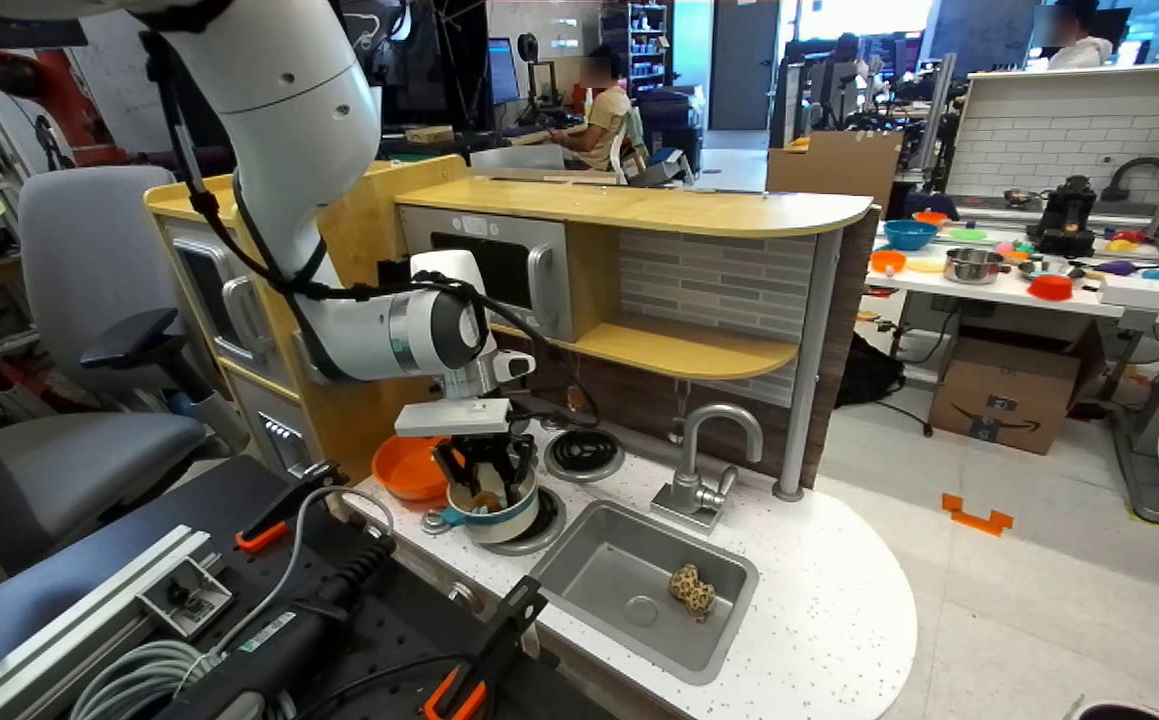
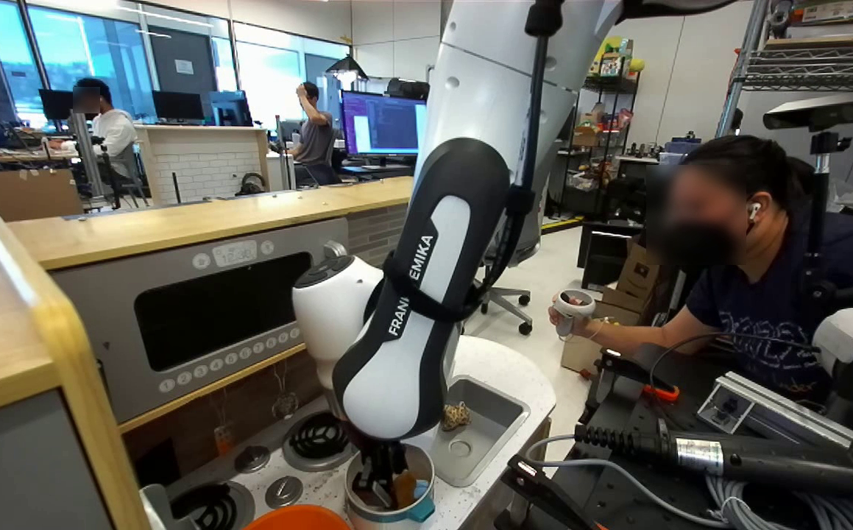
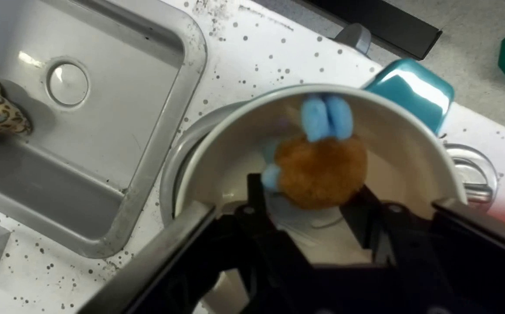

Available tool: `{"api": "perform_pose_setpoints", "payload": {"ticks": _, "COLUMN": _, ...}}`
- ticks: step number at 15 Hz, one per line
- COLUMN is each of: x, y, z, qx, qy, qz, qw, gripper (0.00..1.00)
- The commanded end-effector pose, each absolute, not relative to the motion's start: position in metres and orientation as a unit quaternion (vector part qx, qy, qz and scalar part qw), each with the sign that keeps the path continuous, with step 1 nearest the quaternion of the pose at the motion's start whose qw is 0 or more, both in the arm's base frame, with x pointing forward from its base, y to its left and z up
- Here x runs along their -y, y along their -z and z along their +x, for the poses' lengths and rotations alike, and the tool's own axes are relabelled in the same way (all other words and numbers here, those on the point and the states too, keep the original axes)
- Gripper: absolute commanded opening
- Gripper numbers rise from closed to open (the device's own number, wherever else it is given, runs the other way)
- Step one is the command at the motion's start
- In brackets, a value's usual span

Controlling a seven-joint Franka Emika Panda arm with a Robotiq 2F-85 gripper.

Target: Take the blue and brown plush toy out of the white pot and place it in the sink, pick up the tiger toy from the sink and put it in the white pot, pick up the blue and brown toy and place it inside the orange bowl

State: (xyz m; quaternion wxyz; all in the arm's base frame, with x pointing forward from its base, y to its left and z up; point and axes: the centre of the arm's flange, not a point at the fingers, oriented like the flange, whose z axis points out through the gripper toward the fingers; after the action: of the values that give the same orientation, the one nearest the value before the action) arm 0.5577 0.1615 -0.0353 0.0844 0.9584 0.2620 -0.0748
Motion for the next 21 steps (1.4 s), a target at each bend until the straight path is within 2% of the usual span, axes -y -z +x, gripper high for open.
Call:
{"api": "perform_pose_setpoints", "payload": {"ticks": 1, "x": -0.157, "y": 0.040, "z": 0.568, "qx": -0.246, "qy": 0.081, "qz": 0.962, "qw": 0.087, "gripper": 0.18}}
{"api": "perform_pose_setpoints", "payload": {"ticks": 3, "x": -0.153, "y": 0.038, "z": 0.572, "qx": -0.239, "qy": 0.082, "qz": 0.964, "qw": 0.086, "gripper": 0.05}}
{"api": "perform_pose_setpoints", "payload": {"ticks": 5, "x": -0.150, "y": 0.035, "z": 0.573, "qx": -0.236, "qy": 0.081, "qz": 0.965, "qw": 0.085, "gripper": 0.00}}
{"api": "perform_pose_setpoints", "payload": {"ticks": 11, "x": -0.141, "y": 0.013, "z": 0.567, "qx": -0.234, "qy": 0.062, "qz": 0.967, "qw": 0.078, "gripper": 0.01}}
{"api": "perform_pose_setpoints", "payload": {"ticks": 21, "x": -0.088, "y": -0.072, "z": 0.525, "qx": -0.233, "qy": 0.062, "qz": 0.969, "qw": 0.047, "gripper": 0.01}}
